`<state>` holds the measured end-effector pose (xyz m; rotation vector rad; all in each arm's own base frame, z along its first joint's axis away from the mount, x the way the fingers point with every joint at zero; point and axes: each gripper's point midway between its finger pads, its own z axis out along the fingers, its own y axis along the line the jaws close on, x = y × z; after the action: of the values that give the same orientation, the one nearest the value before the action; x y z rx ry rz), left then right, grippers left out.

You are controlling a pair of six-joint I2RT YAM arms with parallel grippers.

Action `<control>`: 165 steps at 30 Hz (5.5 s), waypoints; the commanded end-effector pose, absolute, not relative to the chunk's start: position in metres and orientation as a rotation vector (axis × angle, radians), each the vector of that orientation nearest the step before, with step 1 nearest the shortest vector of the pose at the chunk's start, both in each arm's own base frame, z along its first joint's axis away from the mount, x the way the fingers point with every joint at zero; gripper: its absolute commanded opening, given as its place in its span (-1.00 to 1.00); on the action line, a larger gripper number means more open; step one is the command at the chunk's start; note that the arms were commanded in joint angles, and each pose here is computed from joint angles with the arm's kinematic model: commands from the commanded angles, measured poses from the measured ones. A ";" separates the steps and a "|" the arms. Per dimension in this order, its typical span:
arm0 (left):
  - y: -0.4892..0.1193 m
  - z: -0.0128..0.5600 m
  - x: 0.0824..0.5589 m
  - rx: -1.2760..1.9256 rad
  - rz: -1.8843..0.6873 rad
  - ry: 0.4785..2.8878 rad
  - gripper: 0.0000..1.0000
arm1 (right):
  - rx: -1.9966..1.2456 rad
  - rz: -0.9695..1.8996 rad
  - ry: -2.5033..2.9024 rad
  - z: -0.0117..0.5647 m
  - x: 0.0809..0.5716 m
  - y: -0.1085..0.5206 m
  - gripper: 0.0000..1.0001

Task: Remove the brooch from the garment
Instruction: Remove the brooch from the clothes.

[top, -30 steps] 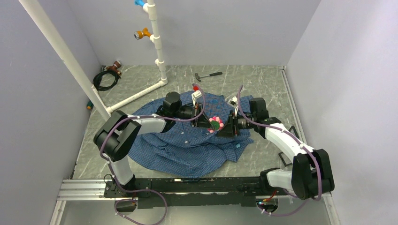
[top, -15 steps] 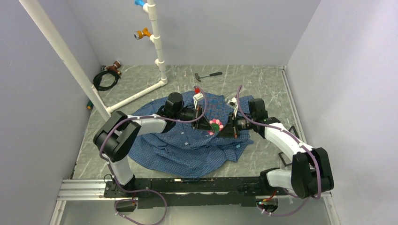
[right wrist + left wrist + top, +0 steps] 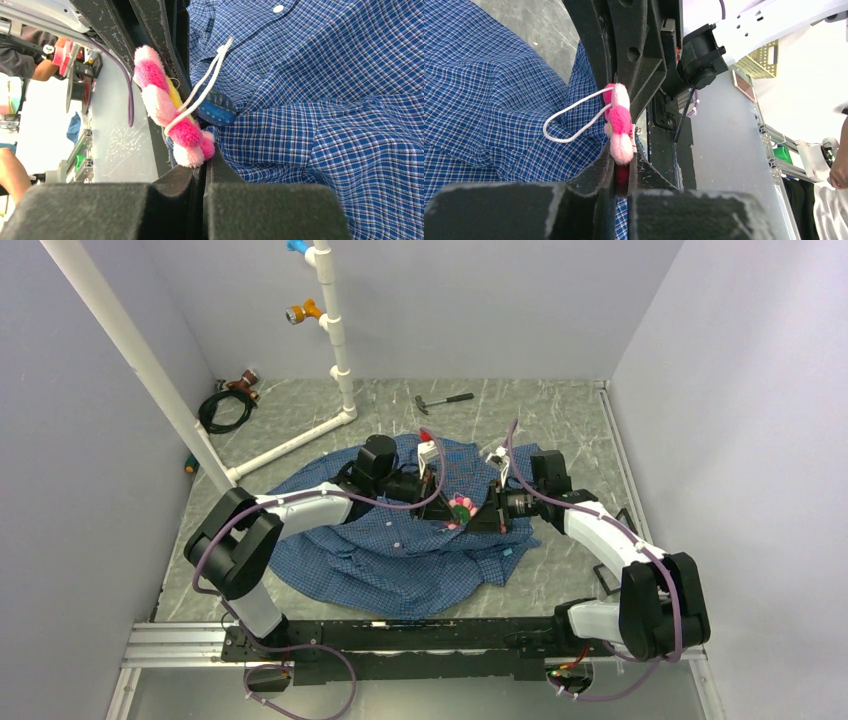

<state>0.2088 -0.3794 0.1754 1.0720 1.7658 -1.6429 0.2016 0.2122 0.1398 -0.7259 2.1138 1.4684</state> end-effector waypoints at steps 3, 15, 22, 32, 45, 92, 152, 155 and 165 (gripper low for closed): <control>-0.388 0.179 0.192 1.151 -1.663 1.774 -0.67 | -0.789 1.479 1.971 0.164 0.213 0.218 -1.00; -0.386 0.176 0.191 1.182 -1.710 1.751 -1.00 | -0.820 1.491 1.972 0.164 0.207 0.216 -0.69; -0.379 0.177 0.192 1.246 -1.717 1.725 -1.00 | -1.014 1.399 1.870 0.173 0.202 0.204 0.10; -0.381 0.181 0.191 1.240 -1.748 1.723 -1.00 | -1.025 1.424 1.829 0.179 0.203 0.207 0.01; -0.383 0.186 0.190 1.225 -1.786 1.703 -1.00 | -0.998 1.492 1.843 0.167 0.193 0.212 -0.15; -0.355 0.194 0.257 0.928 -1.523 1.795 -0.05 | -0.737 1.543 1.959 0.164 0.214 0.217 -1.00; -0.391 0.143 0.254 0.776 -1.272 2.276 -0.97 | -0.470 1.489 2.048 0.156 0.241 0.207 -1.00; -0.388 0.139 0.255 0.759 -1.248 2.301 -1.00 | -0.465 1.476 2.042 0.156 0.244 0.205 -1.00; -0.384 0.139 0.251 0.721 -1.245 2.366 -1.00 | -0.455 1.440 2.034 0.154 0.250 0.200 -1.00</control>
<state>0.2509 -0.3901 0.1542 0.7765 2.2531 -1.3176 0.2383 0.2034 0.1383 -0.4050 2.1264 1.5044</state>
